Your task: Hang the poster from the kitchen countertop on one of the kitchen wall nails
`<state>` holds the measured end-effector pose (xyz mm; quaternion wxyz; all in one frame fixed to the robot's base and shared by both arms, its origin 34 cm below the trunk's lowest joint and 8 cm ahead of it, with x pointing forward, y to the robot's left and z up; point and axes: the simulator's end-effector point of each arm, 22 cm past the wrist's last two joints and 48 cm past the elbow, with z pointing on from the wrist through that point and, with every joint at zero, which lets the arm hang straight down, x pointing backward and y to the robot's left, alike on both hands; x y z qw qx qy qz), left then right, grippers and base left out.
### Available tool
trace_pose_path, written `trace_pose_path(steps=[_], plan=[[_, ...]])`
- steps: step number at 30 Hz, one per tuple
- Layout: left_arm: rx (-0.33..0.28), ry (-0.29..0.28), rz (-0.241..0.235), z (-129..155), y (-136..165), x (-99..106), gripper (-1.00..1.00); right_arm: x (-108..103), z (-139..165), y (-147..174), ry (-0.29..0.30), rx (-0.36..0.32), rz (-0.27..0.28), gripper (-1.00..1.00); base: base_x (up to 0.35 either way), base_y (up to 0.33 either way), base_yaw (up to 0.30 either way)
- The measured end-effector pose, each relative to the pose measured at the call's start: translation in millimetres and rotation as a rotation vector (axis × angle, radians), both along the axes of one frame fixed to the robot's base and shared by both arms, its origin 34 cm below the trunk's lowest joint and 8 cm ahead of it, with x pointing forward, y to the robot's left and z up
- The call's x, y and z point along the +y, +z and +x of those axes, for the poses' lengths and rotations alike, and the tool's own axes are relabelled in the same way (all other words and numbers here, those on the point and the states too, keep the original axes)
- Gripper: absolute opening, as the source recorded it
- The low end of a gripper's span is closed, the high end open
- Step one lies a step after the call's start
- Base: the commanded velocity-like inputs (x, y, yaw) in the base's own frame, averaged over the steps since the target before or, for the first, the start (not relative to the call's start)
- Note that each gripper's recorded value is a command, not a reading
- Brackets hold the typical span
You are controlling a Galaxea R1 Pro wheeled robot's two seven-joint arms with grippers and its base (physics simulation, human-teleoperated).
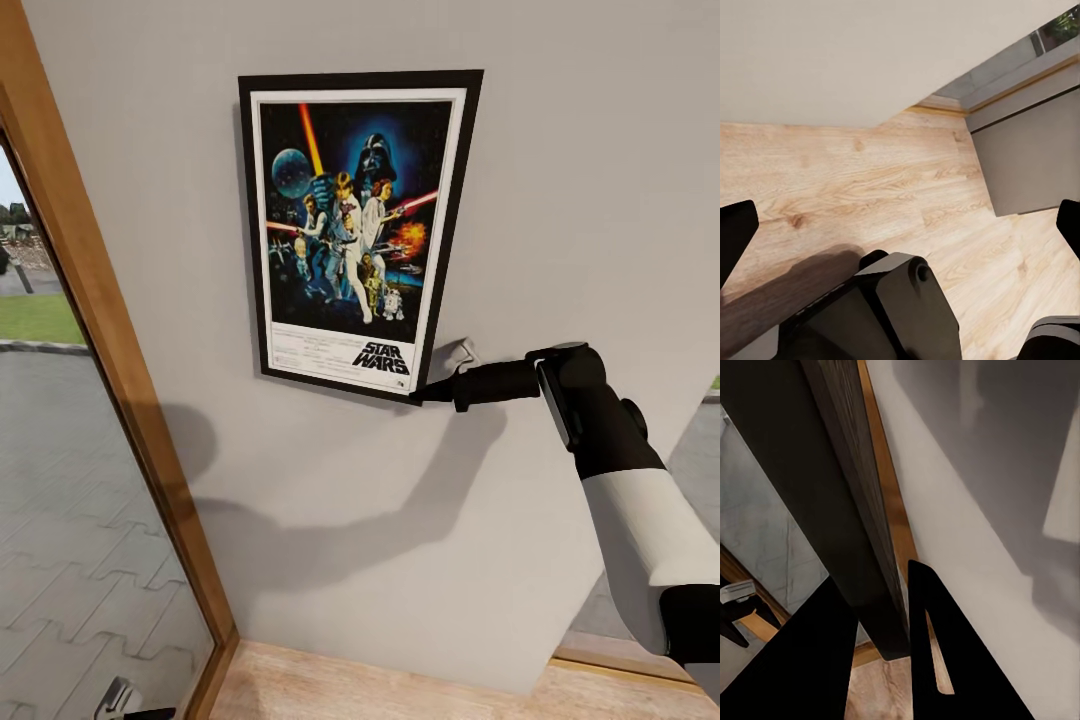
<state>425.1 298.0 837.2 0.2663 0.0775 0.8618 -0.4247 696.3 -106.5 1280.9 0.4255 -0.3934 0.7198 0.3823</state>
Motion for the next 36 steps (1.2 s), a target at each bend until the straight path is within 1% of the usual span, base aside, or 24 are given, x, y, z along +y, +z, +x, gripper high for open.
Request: trace_pose_path(steps=[36], plan=[[-0.001, -0.001, -0.001, 0.0, 0.3, -0.2, 1.0, 0.1, -0.2, 0.9, 0.0, -0.002, 0.0, -1.0, 0.0, 0.0, 0.0]])
